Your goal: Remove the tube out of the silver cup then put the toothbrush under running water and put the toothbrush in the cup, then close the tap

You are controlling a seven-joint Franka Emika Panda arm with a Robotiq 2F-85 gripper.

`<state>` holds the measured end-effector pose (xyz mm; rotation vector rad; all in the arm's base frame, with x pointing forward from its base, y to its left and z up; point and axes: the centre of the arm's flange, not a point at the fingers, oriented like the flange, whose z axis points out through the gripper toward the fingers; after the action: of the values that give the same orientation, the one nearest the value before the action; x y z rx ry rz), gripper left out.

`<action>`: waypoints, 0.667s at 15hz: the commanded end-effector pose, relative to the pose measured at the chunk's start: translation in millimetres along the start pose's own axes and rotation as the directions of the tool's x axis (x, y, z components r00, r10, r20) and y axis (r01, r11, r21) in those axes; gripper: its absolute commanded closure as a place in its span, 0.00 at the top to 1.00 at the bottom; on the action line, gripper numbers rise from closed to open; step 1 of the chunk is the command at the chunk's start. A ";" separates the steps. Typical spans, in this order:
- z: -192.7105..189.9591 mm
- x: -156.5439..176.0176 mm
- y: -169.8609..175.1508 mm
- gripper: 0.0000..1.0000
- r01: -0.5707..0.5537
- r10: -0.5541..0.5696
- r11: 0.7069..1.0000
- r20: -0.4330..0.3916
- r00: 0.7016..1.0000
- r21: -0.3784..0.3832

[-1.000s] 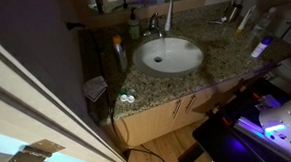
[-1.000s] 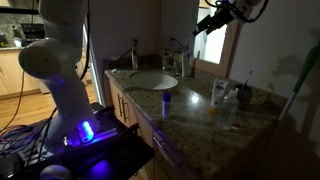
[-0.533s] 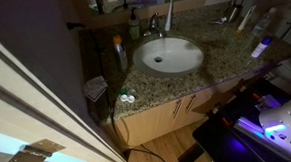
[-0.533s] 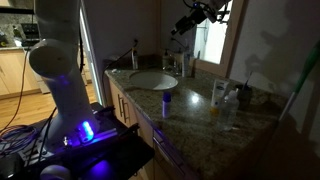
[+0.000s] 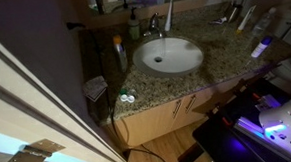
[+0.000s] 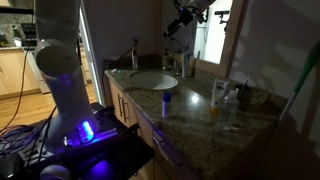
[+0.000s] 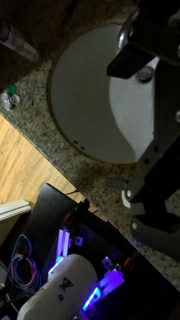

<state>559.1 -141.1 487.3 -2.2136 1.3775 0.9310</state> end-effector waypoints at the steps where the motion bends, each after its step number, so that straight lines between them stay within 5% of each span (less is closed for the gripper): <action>1: 33.1 -42.2 -48.2 1.00 0.157 -0.162 0.986 -0.102 0.982 -0.050; 2: 24.2 -29.5 -37.9 1.00 0.079 -0.082 0.996 -0.055 0.995 -0.044; 7: 35.1 -45.6 -55.8 1.00 0.135 -0.140 0.989 -0.084 0.987 -0.062; 10: 64.0 -56.9 -84.0 1.00 0.192 -0.235 0.961 -0.217 0.947 -0.200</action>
<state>584.0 -60.6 489.1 -2.4614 1.2211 0.8247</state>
